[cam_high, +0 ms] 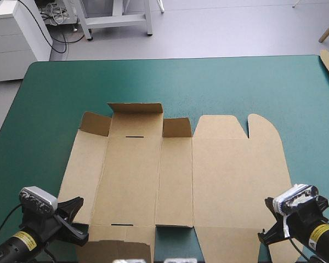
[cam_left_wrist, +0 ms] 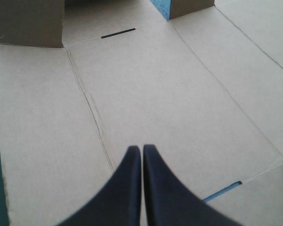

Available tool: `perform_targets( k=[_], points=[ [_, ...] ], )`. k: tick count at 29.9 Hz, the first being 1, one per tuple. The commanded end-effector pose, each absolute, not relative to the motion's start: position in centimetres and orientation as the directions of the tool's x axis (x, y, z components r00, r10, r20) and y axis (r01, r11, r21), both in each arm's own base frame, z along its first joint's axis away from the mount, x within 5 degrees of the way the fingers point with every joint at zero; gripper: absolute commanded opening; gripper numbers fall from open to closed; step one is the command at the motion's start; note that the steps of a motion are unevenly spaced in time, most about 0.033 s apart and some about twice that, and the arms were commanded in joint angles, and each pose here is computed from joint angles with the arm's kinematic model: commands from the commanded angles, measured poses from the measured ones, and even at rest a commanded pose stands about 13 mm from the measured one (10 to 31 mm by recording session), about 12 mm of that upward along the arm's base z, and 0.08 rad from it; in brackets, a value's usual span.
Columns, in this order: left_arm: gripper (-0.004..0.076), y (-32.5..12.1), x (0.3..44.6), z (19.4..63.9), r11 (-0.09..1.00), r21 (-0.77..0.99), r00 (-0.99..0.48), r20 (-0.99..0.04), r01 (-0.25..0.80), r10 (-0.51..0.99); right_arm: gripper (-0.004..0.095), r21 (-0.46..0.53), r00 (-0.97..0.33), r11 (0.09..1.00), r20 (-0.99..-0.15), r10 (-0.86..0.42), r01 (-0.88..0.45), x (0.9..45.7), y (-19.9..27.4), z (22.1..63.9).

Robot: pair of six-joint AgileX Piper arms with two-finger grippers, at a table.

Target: Fold the box

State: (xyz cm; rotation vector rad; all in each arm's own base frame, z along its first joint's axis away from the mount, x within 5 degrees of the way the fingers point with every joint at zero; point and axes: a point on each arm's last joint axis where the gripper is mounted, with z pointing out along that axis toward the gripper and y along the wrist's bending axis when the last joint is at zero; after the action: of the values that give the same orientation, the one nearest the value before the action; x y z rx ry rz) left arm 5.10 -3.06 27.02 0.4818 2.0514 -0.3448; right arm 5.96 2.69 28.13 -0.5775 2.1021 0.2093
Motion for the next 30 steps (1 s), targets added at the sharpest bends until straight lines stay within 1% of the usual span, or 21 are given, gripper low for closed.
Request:
perform_targets(
  k=[1,3,5,9,10,12,20,23,27,30],
  points=[
    [0.0001,-3.2,5.4,28.2,0.879,-0.054,-0.397,-0.904,0.473,0.158,-0.002,-0.054,-0.338,0.87,-0.908,-0.247,-0.489,5.7,2.7,28.9],
    [0.0039,-3.2,5.4,28.2,0.879,-0.054,-0.397,-0.904,0.473,0.158,-0.002,-0.049,-0.312,0.87,-0.922,-0.228,-0.491,5.4,2.5,29.0],
    [0.0116,-3.2,5.4,28.2,0.879,-0.054,-0.397,-0.904,0.473,0.158,-0.002,-0.048,-0.305,0.87,-0.926,-0.223,-0.491,5.3,2.4,29.1],
    [0.0343,-3.2,5.4,28.2,0.879,-0.054,-0.397,-0.904,0.473,0.158,-0.002,-0.048,-0.305,0.87,-0.926,-0.223,-0.491,5.3,2.4,29.1],
    [0.0421,-3.2,5.4,28.2,0.88,-0.049,-0.395,-0.904,0.472,0.161,-0.002,-0.048,-0.305,0.87,-0.926,-0.223,-0.491,5.3,2.4,29.1],
    [0.0489,-3.2,5.4,28.2,0.88,-0.049,-0.395,-0.904,0.472,0.161,-0.002,-0.048,-0.305,0.87,-0.926,-0.223,-0.491,5.3,2.4,29.1],
    [0.0493,-3.1,5.5,28.2,0.885,-0.034,-0.388,-0.906,0.465,0.169,-0.002,-0.048,-0.305,0.87,-0.926,-0.223,-0.491,5.3,2.4,29.1],
    [0.0493,-3.1,5.6,28.7,0.887,-0.029,-0.422,-0.886,0.461,0.191,-0.002,-0.048,-0.305,0.87,-0.926,-0.223,-0.491,5.3,2.4,29.1],
    [0.0493,-3.3,6.6,30.9,0.891,0.006,-0.469,-0.849,0.454,0.245,-0.002,-0.048,-0.305,0.87,-0.926,-0.223,-0.491,5.3,2.4,29.1],
    [0.0494,-3.7,8.3,32.9,0.916,-0.001,-0.529,-0.817,0.4,0.23,-0.002,-0.048,-0.305,0.87,-0.926,-0.223,-0.491,5.3,2.4,29.1]
  ],
)
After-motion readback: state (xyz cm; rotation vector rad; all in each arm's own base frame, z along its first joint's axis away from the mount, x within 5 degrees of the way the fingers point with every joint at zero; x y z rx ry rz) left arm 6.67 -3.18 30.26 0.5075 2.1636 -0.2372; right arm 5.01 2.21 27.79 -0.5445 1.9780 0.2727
